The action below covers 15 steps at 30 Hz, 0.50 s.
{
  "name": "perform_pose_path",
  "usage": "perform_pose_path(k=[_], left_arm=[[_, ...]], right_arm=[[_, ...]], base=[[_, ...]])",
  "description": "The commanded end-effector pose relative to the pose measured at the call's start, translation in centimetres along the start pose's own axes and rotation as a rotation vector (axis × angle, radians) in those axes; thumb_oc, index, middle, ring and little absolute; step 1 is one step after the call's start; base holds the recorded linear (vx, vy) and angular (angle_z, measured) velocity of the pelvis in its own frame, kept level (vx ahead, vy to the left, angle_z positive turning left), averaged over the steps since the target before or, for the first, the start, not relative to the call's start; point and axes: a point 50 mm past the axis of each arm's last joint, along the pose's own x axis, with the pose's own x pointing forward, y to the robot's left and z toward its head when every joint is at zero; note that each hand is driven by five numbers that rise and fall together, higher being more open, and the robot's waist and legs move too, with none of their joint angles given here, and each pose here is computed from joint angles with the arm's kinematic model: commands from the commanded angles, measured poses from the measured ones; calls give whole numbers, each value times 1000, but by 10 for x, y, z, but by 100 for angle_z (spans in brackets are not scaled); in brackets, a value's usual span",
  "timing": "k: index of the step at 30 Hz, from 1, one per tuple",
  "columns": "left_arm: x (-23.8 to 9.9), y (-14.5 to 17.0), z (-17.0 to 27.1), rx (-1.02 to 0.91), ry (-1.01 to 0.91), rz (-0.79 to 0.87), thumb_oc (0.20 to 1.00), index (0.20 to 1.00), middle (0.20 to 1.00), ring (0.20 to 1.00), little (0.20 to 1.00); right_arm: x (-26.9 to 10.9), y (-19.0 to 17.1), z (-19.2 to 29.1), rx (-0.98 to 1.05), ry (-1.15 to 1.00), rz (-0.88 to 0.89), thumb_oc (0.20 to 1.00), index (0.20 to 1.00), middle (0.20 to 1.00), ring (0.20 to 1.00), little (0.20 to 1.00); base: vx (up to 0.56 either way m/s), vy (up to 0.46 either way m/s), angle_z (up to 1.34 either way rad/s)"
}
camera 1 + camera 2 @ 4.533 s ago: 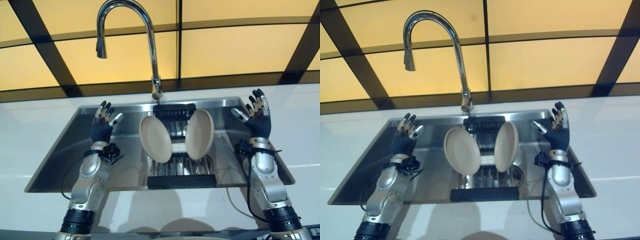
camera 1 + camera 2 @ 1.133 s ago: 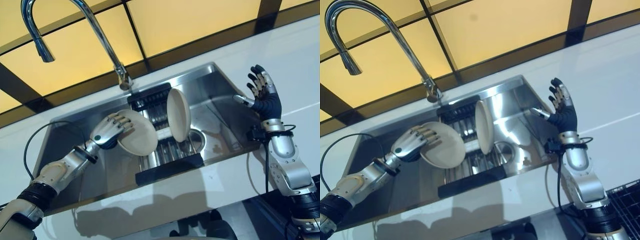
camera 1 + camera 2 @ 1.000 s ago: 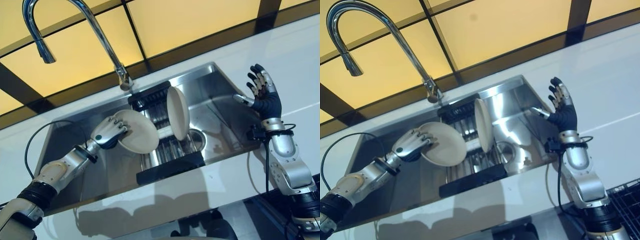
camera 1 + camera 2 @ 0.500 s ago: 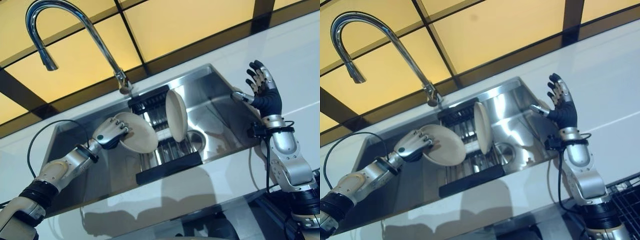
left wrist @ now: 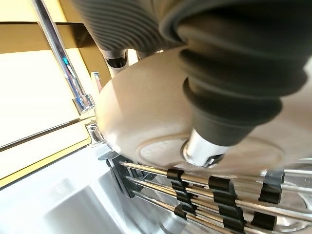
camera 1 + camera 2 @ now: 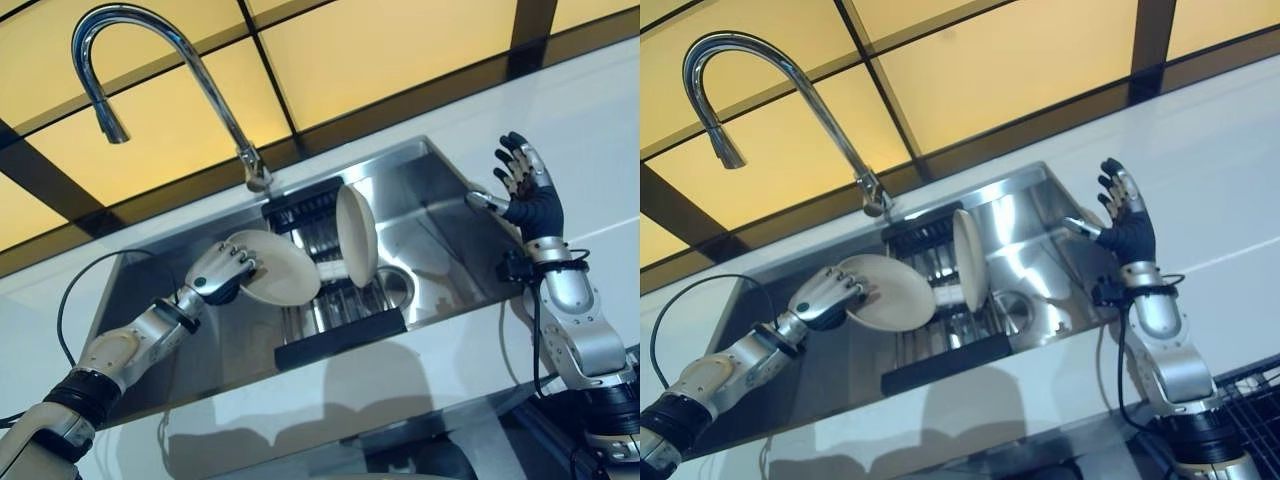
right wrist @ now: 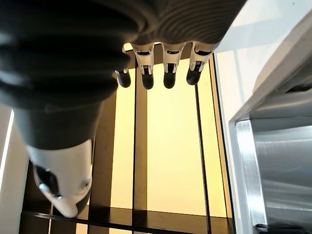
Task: Pick up plates and place into dishwasher.
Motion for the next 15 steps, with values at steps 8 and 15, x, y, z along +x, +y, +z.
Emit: perform_pose_path(k=[8, 15], left_arm=[[-24, 56, -55, -104, 322, 362, 200, 200, 200, 200, 200], [-37, 66, -60, -126, 404, 469, 200, 200, 200, 200, 200]], right_arm=[[-28, -11, -28, -15, 75, -75, 1000, 1000, 1000, 1000, 1000], [-32, -6, -29, 15, 64, -87, 1000, 1000, 1000, 1000, 1000]], base=[[-31, -50, 7], [-37, -61, 5]])
